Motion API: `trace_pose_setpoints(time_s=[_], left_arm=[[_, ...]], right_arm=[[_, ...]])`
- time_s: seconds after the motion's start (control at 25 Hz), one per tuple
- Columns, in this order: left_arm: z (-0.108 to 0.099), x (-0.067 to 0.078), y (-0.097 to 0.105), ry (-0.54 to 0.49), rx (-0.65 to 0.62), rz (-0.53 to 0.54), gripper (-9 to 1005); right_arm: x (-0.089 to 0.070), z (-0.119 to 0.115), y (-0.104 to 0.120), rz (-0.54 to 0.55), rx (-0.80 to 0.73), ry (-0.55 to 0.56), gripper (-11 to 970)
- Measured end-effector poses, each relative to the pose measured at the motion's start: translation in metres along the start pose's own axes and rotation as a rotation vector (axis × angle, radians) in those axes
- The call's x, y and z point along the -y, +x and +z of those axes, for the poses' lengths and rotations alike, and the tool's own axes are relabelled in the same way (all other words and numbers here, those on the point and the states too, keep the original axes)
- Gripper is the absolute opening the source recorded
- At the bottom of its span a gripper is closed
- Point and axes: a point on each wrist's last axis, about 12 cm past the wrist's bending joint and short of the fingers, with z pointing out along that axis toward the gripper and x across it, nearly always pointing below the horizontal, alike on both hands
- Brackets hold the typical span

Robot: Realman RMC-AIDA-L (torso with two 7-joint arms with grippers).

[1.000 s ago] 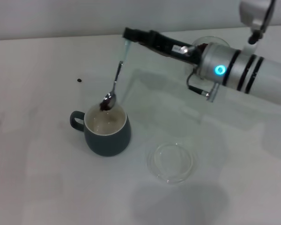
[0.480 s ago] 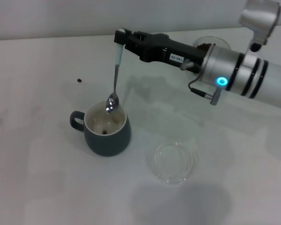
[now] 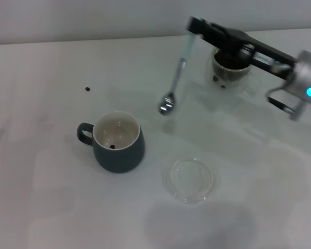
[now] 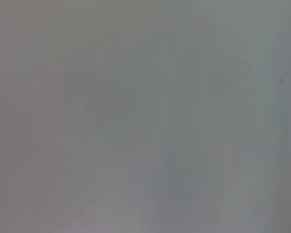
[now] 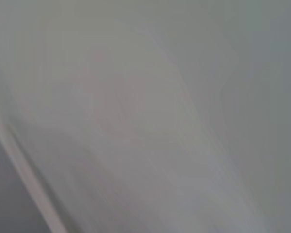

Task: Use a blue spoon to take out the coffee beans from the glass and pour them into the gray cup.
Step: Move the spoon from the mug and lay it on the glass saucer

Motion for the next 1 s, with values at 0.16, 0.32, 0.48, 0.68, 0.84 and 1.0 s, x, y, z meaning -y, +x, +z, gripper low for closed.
trace_pose_setpoints(time_s=[0.16, 0.32, 0.48, 0.68, 0.84, 1.0], left_arm=[[0.0, 0.0, 0.0, 0.0, 0.001, 0.001, 862], [0.001, 0.0, -0.001, 0.002, 0.002, 0.002, 862], [0.004, 0.002, -0.001, 0.008, 0.003, 0.0, 861], [0.007, 0.004, -0.001, 0.012, 0.0, -0.002, 861], [0.007, 0.004, -0.001, 0.013, 0.0, -0.002, 861], [0.008, 0.004, -0.001, 0.014, 0.001, -0.002, 861]], right_arm=[[0.011, -0.034, 0.006, 0.104, -0.037, 0.061, 146], [0.014, -0.051, 0.022, 0.147, -0.082, 0.106, 146], [0.013, -0.056, 0.038, 0.164, -0.144, 0.13, 146], [0.014, -0.059, 0.056, 0.178, -0.211, 0.178, 148], [0.014, -0.057, 0.063, 0.181, -0.233, 0.188, 154], [0.013, -0.054, 0.069, 0.182, -0.247, 0.201, 160]])
